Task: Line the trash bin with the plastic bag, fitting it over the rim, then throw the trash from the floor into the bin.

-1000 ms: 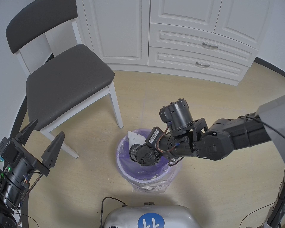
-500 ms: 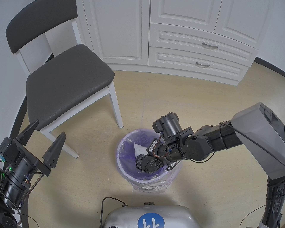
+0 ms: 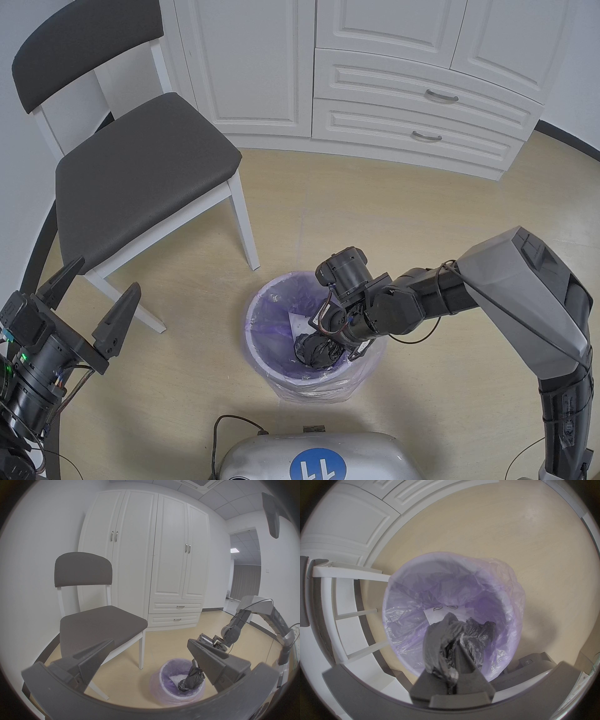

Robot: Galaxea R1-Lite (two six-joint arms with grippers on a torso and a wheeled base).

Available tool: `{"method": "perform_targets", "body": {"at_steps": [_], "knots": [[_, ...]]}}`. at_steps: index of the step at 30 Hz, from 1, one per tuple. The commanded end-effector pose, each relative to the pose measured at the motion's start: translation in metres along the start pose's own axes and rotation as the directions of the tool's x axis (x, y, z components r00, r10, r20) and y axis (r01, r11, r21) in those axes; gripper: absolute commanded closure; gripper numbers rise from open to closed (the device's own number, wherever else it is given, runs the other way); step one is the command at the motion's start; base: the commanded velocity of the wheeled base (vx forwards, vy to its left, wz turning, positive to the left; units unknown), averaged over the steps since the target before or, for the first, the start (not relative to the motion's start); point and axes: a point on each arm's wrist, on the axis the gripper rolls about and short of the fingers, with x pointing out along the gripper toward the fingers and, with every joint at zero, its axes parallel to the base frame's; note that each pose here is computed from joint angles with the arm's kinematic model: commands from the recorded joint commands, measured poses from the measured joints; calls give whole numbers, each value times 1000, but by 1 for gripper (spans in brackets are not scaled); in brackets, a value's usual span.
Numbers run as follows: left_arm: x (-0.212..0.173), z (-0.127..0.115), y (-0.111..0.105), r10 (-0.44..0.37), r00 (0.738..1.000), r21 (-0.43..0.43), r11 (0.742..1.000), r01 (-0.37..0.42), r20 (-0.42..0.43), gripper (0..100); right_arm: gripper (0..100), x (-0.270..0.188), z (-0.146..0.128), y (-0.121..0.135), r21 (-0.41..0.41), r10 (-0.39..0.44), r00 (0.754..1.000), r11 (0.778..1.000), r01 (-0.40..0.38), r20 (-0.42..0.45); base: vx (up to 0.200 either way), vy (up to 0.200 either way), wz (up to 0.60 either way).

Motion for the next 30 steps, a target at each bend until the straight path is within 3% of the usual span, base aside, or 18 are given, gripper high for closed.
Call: {"method": "perform_targets", "body": {"at_steps": [1, 8, 15, 19, 30], "knots": [[-4, -2, 0, -1, 1000, 1, 1000, 1, -9, 0, 100, 16, 5, 2, 3, -39, 999, 999, 39, -13, 0, 0, 0], [-4, -2, 0, 0, 1000, 2, 1000, 0, -8, 0, 100, 13, 16, 26, -5, -50, 999, 999, 50, -15, 0, 0, 0], [-4, -2, 0, -3, 1000, 2, 1000, 3, -6, 0, 100, -17, 25, 30, -21, -147, 989, 989, 147, -18, 0, 0, 0], [-4, -2, 0, -3, 1000, 4, 1000, 3, -6, 0, 100, -23, 22, 28, -74, -207, 978, 975, 207, 20, 0, 0, 0], [-4, -1, 0, -2, 1000, 11, 1000, 2, -1, 0, 100, -48, 2, 42, -125, -209, 978, 970, 207, 0, 0, 0, 0]]}}
